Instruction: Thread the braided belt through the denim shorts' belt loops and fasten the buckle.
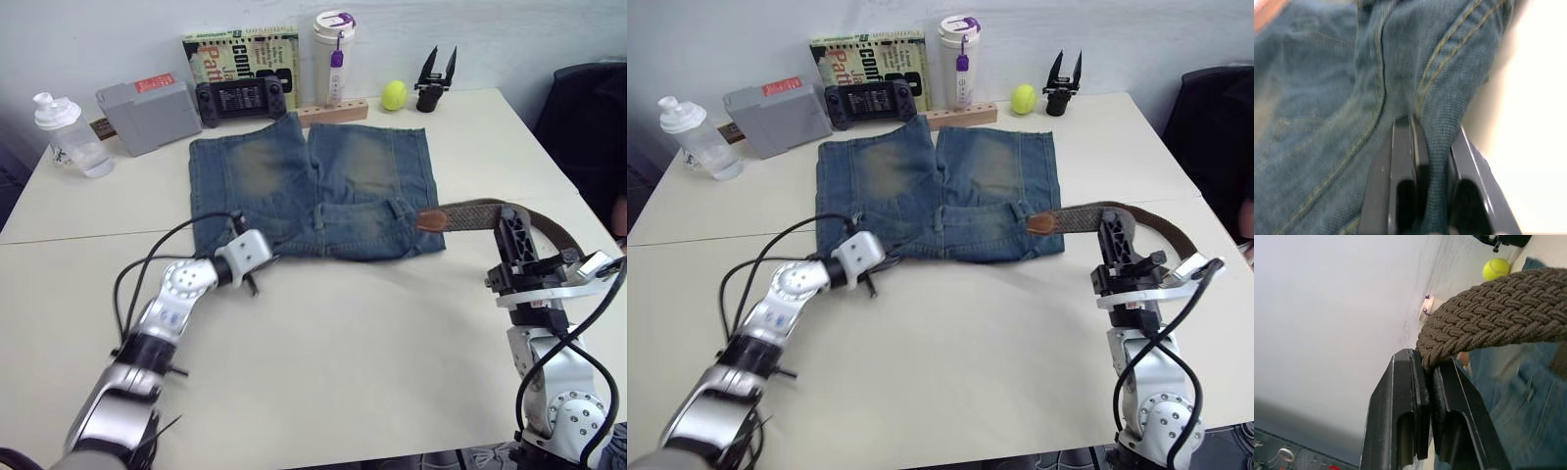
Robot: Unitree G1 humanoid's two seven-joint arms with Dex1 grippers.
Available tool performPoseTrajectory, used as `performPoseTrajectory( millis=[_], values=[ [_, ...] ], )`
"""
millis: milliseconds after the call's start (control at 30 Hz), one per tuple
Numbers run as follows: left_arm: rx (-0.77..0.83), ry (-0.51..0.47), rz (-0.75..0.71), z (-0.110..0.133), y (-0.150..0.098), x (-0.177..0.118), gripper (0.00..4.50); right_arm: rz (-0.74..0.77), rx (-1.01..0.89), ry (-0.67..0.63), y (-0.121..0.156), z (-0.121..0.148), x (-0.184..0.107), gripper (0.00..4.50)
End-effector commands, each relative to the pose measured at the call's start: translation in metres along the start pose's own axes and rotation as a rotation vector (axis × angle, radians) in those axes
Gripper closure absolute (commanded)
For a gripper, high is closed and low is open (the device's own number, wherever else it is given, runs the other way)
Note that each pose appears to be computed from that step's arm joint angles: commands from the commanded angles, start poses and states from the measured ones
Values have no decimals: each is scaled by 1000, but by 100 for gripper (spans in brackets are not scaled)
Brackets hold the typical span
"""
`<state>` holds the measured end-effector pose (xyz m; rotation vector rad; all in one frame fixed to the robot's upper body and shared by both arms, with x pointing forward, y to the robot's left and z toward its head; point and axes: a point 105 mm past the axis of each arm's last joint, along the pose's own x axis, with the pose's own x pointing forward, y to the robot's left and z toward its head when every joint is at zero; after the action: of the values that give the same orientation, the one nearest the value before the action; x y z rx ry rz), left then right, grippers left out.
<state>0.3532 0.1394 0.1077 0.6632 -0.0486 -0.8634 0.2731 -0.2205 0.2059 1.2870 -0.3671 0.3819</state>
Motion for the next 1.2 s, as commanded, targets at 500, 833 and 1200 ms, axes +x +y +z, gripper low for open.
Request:
performPoseTrajectory(
  millis=[500, 833, 1200],
  values=[
    [-184, 91, -81, -7, -79, -114, 226, -45, -119, 247, 13, -14, 2, 450],
    [-326, -34, -253, 53, -45, -134, 143, -113, -327, 477, -7, -51, 4, 450],
    [-427, -205, -286, 84, -45, -115, 143, -196, -491, 549, -31, -58, 2, 450]
  ],
)
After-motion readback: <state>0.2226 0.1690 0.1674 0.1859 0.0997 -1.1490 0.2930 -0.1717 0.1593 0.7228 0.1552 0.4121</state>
